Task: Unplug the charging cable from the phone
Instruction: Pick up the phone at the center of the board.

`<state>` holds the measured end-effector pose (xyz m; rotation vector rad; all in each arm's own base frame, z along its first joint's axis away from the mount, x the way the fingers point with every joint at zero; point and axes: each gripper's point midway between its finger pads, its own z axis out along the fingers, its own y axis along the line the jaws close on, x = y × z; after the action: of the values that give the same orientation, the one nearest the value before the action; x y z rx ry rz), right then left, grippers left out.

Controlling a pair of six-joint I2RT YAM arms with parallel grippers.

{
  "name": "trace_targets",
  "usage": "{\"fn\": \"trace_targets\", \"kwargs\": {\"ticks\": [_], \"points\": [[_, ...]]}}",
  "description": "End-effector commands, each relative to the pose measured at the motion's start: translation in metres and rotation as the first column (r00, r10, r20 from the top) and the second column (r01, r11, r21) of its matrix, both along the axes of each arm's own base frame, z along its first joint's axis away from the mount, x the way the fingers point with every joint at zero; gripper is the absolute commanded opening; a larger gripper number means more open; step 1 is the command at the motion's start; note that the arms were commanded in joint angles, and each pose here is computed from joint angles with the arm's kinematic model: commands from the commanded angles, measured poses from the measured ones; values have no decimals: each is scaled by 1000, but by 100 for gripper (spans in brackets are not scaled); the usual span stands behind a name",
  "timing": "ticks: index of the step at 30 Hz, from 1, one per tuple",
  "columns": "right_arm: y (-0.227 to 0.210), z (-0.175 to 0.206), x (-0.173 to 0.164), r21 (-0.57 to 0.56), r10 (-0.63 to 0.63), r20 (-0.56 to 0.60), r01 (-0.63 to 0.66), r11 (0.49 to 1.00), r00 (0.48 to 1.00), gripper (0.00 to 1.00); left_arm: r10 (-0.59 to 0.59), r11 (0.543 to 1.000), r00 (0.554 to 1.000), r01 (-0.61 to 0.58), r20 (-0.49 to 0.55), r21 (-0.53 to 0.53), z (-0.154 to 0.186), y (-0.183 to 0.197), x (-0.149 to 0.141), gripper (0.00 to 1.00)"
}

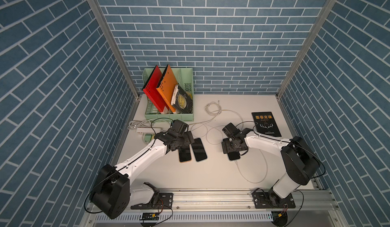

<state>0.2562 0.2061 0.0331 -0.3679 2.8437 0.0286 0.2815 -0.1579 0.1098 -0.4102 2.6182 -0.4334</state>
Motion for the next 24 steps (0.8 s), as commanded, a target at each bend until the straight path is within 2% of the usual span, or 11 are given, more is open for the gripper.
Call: {"fn": "trace_targets", "kwargs": {"ticks": [1,12,18,24], "points": [[1,-10,-12,-22,45,-47,-46,999,998,99,-16,1000,1000,16,-1,0,-3,0,-4,93],[-3,-18,-12,-39,36,-45,-38,999,998,98,-17,1000,1000,17,-2,-14,-1,-1,-5,93],[-4,-23,-13,-47,35,-50,-38,998,998,92,-19,1000,1000,18,-5,-17,-2,-1,-7,93],[-3,-26,-13,-39,36,-43,-38,999,998,80,-23,1000,1000,23,-8,-17,-4,-3,-6,93]]}}
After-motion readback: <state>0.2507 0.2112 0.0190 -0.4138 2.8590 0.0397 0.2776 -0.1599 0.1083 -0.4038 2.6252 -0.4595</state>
